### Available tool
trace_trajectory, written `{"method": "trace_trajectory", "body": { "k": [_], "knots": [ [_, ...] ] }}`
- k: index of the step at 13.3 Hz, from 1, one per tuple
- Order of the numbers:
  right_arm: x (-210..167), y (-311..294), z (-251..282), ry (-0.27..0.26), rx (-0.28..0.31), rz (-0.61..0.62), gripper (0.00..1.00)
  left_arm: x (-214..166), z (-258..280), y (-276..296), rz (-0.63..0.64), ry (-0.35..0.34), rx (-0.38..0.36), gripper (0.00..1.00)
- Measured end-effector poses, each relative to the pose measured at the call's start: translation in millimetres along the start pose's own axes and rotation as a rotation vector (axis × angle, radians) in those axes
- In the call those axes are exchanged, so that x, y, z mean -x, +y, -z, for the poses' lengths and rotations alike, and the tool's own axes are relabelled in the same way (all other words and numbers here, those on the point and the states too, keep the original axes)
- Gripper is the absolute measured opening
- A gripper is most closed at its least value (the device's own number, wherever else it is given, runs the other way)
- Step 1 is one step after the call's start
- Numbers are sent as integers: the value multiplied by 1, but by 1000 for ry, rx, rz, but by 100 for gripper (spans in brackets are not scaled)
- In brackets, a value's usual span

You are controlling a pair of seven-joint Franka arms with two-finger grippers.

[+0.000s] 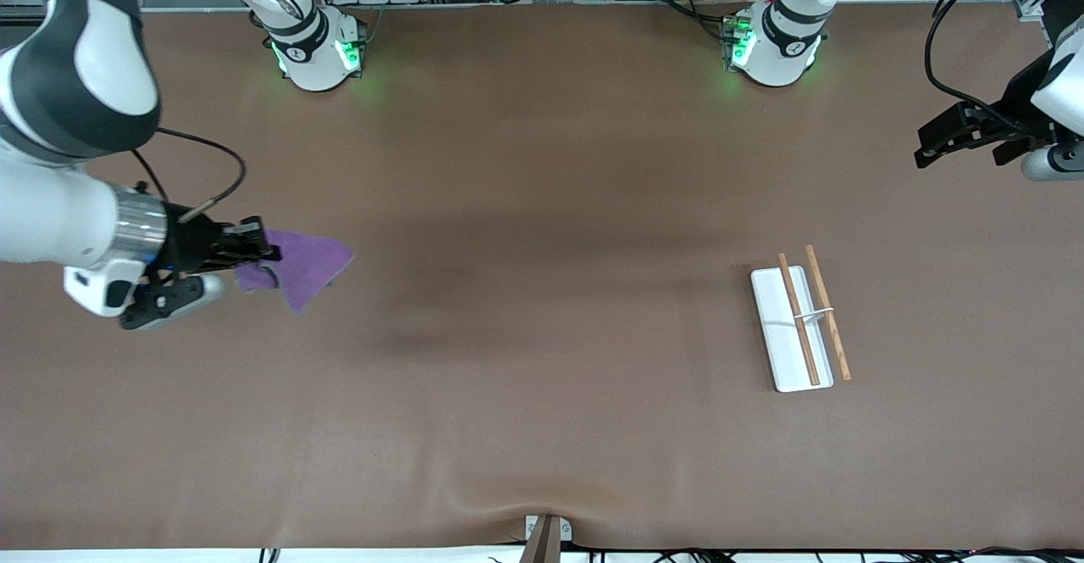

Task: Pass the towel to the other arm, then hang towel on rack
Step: 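Lift the towel with the right gripper while the left gripper approaches, then close the left gripper on the towel beside the right gripper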

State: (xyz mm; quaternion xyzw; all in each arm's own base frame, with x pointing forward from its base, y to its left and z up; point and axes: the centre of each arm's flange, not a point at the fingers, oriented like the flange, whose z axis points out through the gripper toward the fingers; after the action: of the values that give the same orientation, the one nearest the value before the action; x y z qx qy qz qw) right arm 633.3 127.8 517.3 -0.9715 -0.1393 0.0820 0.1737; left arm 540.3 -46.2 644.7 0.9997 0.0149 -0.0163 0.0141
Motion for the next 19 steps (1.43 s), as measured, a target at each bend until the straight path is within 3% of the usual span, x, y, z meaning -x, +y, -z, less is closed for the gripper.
{"method": "trace_trajectory", "body": {
  "k": [4, 12, 15, 19],
  "knots": [
    [-6, -55, -15, 1, -119, 18, 4, -7, -10, 8, 10, -16, 42, 100],
    [-18, -168, -56, 53, -123, -35, 4, -51, -66, 59, 115, -8, 110, 100],
    [-16, -191, -66, 46, -131, -73, 4, -58, -85, 88, 146, -17, 123, 100],
    [-13, -236, -78, 83, -147, -138, 4, -69, -125, 142, 229, -35, 152, 100]
  ]
}}
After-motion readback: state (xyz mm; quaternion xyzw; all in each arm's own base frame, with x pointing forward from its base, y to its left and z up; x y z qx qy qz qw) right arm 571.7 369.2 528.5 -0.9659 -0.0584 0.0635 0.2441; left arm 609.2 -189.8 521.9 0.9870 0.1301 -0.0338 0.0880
